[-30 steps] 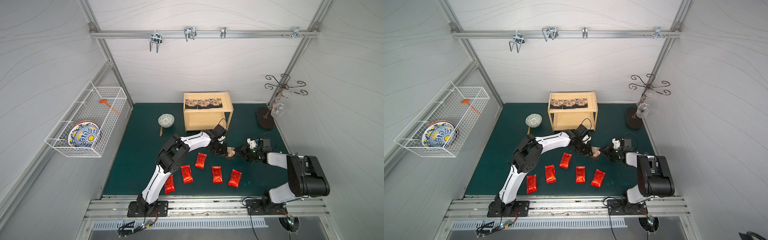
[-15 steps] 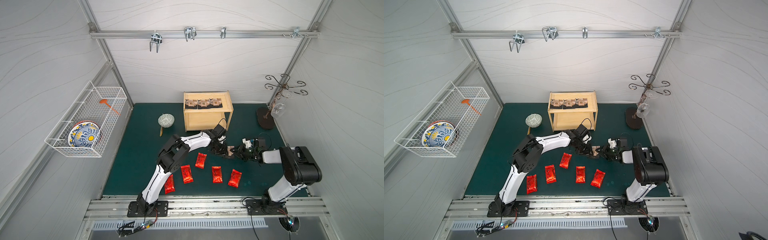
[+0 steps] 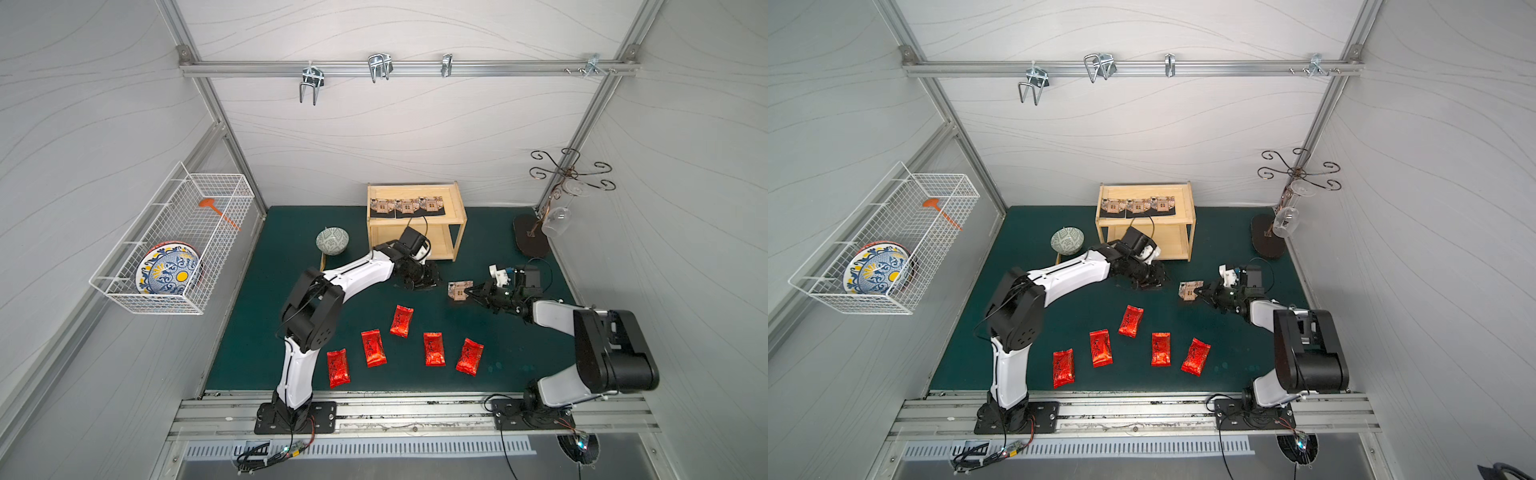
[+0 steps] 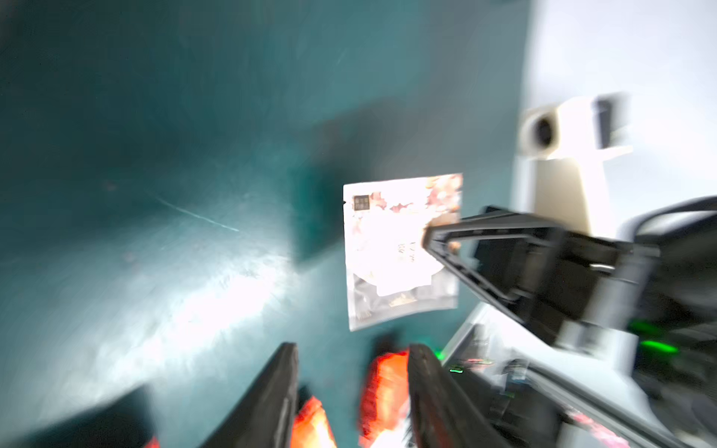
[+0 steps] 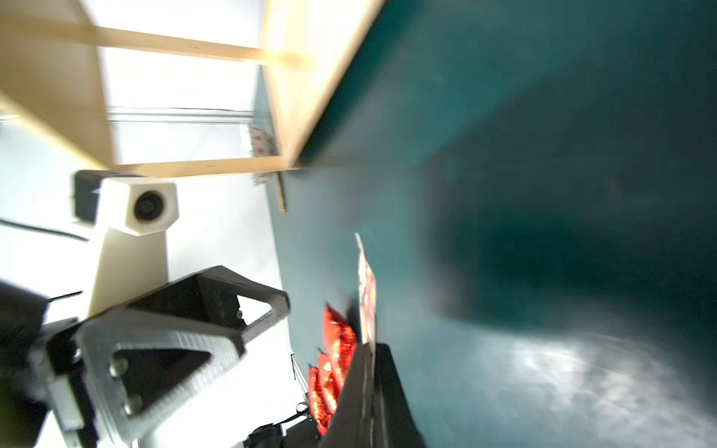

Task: Place the tea bags on the shelf by color
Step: Pick up the tea bag from the center of the board.

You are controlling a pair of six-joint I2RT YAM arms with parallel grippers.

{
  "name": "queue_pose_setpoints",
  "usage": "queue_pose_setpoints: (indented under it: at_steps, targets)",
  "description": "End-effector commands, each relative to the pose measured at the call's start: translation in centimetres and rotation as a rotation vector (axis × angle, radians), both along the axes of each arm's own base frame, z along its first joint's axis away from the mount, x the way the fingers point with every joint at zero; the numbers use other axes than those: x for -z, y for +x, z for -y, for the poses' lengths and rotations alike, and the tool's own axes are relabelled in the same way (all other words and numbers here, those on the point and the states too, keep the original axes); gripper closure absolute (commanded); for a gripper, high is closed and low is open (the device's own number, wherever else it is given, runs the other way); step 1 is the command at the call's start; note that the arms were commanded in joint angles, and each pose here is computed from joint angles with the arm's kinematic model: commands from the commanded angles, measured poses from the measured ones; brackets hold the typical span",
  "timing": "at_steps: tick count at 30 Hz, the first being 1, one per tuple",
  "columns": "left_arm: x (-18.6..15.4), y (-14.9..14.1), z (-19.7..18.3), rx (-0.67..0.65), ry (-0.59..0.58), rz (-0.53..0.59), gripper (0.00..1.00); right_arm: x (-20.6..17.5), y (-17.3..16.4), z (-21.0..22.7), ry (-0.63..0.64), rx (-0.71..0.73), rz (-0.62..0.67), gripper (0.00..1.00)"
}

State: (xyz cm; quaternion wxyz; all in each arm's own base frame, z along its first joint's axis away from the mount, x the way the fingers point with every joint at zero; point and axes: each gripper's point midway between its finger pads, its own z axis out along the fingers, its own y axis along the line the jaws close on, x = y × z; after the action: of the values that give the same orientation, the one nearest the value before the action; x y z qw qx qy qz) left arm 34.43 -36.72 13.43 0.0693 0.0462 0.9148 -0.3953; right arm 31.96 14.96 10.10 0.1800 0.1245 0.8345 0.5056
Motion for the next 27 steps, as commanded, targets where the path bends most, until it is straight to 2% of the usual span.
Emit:
queue_pose_setpoints:
  at_steps: [1, 5, 9, 13, 17, 23, 27]
  targets:
    - [-4.8, 0.9, -1.1, -0.014, -0.196, 0.022, 0.39, -4.4, -0.8, -1.1, 0.076, -0.116, 0.1, 1.0]
    - [-8.1, 1.5, -1.6, -0.027, -0.382, 0.039, 0.32, -8.0, -0.9, -3.3, 0.144, -0.191, 0.177, 1.0]
    - [-9.3, 1.3, -1.0, 0.0, -0.45, 0.044, 0.32, -10.3, -1.1, -6.0, 0.174, -0.28, 0.218, 1.0]
    - [-9.2, 1.1, -1.0, 0.009, -0.457, 0.04, 0.34, -11.7, -0.8, -7.1, 0.203, -0.305, 0.24, 1.0]
    - [-9.6, 0.9, -1.0, 0.016, -0.484, 0.043, 0.44, -12.2, -0.8, -8.2, 0.202, -0.334, 0.244, 1.0]
    - [-10.2, 0.8, -1.7, 0.003, -0.5, 0.062, 0.67, -11.8, -0.5, -8.7, 0.198, -0.348, 0.231, 1.0]
    - [-10.1, 1.2, -2.7, -0.022, -0.493, 0.071, 0.78, -11.7, -0.3, -8.7, 0.193, -0.353, 0.23, 1.0]
